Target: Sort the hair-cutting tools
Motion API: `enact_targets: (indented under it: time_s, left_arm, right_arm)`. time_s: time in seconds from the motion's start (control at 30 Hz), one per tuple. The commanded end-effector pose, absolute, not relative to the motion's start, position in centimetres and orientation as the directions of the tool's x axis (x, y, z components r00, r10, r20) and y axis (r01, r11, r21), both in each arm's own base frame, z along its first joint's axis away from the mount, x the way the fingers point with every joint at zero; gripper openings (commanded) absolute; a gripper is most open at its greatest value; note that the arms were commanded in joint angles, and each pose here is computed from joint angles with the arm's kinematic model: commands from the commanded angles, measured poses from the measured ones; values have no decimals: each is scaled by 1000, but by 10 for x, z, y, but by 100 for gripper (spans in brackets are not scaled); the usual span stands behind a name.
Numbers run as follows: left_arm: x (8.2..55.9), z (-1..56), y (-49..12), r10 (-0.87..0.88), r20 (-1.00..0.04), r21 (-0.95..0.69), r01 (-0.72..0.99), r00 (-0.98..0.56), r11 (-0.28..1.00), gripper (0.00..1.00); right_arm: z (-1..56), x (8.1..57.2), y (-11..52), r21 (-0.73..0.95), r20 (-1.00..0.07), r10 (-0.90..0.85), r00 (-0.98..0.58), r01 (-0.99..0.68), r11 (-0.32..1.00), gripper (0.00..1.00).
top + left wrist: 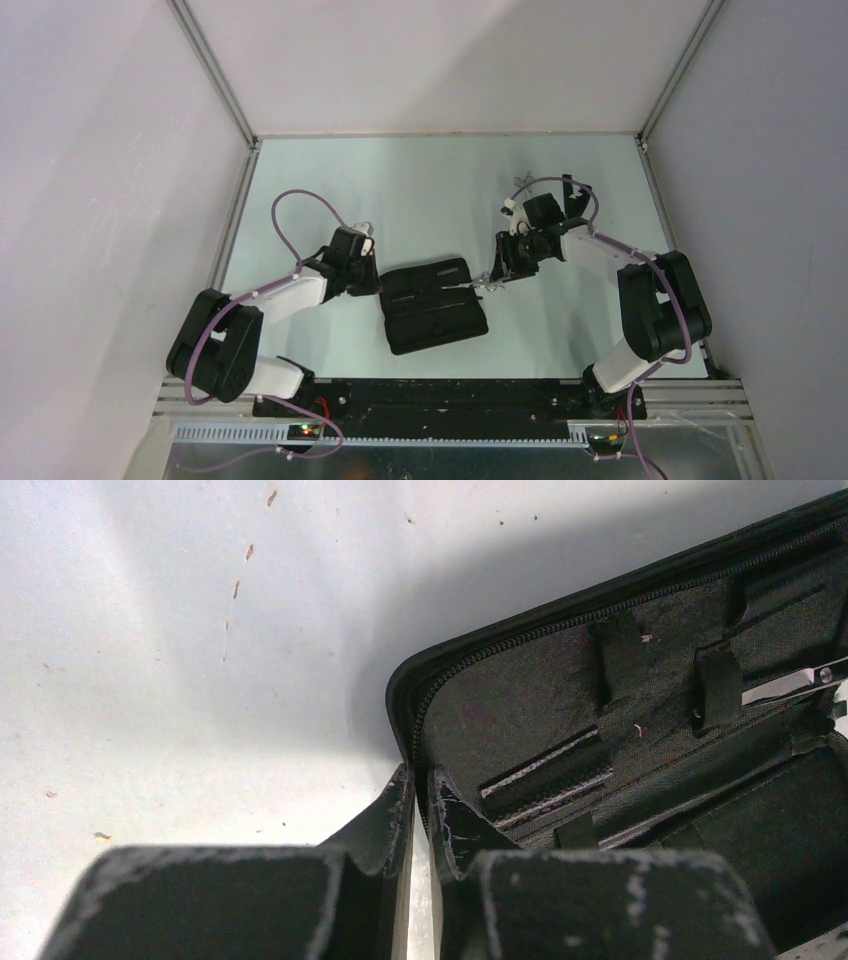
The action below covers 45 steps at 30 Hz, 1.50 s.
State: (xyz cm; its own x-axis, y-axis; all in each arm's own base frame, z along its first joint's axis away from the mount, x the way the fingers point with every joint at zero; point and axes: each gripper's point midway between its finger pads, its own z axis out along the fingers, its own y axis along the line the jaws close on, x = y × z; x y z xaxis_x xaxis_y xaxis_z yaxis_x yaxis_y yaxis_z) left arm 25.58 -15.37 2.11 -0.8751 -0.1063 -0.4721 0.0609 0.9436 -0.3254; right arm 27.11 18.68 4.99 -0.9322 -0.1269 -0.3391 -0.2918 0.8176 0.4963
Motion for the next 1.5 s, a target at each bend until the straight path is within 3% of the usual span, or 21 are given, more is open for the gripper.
enact_targets:
  time_s: [0.0, 0.6, 1.07, 1.47]
  left_arm:
    - [259, 37, -162, -87, -497, -345, 104, -864, 933, 10]
    - [258, 36, -166, -83, -489, -364, 117, -869, 924, 10]
    - [257, 36, -167, -79, -486, -370, 123, -870, 921, 10]
    - [257, 37, -168, -80, -489, -374, 126, -869, 919, 10]
  right_arm:
    - [59, 290, 191, 422, -400, -147, -904, -324, 847, 43]
    - [29, 297, 210, 406, -347, -173, -922, -313, 859, 34]
    - [35, 299, 230, 341, -460, -361, -811, -537, 772, 30]
    - [55, 306, 249, 296, -559, -411, -720, -636, 712, 28]
